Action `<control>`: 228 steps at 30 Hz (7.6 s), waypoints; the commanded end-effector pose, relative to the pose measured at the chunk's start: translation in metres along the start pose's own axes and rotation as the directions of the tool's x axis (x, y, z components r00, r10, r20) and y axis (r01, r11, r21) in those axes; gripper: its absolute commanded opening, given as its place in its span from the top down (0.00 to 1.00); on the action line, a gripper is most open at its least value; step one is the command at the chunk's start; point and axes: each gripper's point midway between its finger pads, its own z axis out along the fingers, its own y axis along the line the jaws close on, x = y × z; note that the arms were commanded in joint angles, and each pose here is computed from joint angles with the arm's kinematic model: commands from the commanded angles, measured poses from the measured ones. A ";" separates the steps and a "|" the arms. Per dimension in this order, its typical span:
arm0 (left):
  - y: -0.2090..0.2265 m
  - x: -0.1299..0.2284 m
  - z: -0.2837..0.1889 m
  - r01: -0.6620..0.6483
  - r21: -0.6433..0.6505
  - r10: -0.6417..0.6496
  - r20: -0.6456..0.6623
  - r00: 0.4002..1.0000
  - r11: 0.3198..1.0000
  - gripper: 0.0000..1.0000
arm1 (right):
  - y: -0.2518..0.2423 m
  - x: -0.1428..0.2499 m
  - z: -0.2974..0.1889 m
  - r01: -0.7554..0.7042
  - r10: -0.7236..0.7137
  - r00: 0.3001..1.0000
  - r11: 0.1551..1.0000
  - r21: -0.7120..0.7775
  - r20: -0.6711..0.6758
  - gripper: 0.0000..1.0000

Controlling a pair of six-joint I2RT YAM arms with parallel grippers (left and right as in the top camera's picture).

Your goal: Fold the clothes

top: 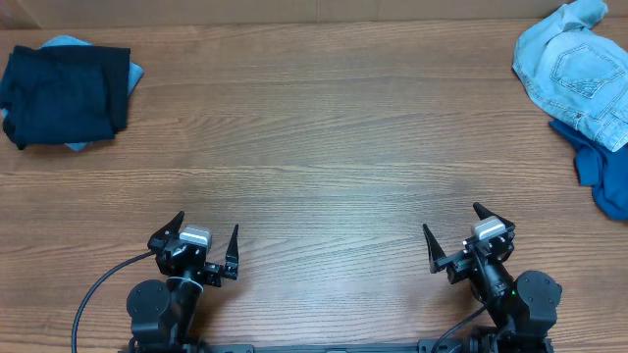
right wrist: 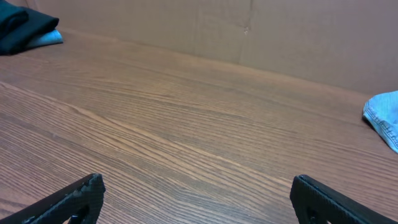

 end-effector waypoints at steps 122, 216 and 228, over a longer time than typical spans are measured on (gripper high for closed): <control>0.004 0.003 0.001 0.014 -0.020 -0.014 0.001 1.000 1.000 0.00 | -0.433 0.010 0.072 -0.620 0.913 0.400 0.205 0.758 0.080 0.00; 0.004 0.003 0.001 0.015 -0.019 -0.015 0.001 1.000 1.000 0.00 | -0.035 -0.456 0.049 -0.461 0.483 0.875 0.819 -0.342 -0.023 0.96; -0.035 -0.011 -0.004 0.040 0.211 -0.053 0.056 0.997 0.977 0.00 | -0.024 -0.453 0.050 -0.469 0.483 0.874 0.808 -0.356 -0.053 0.96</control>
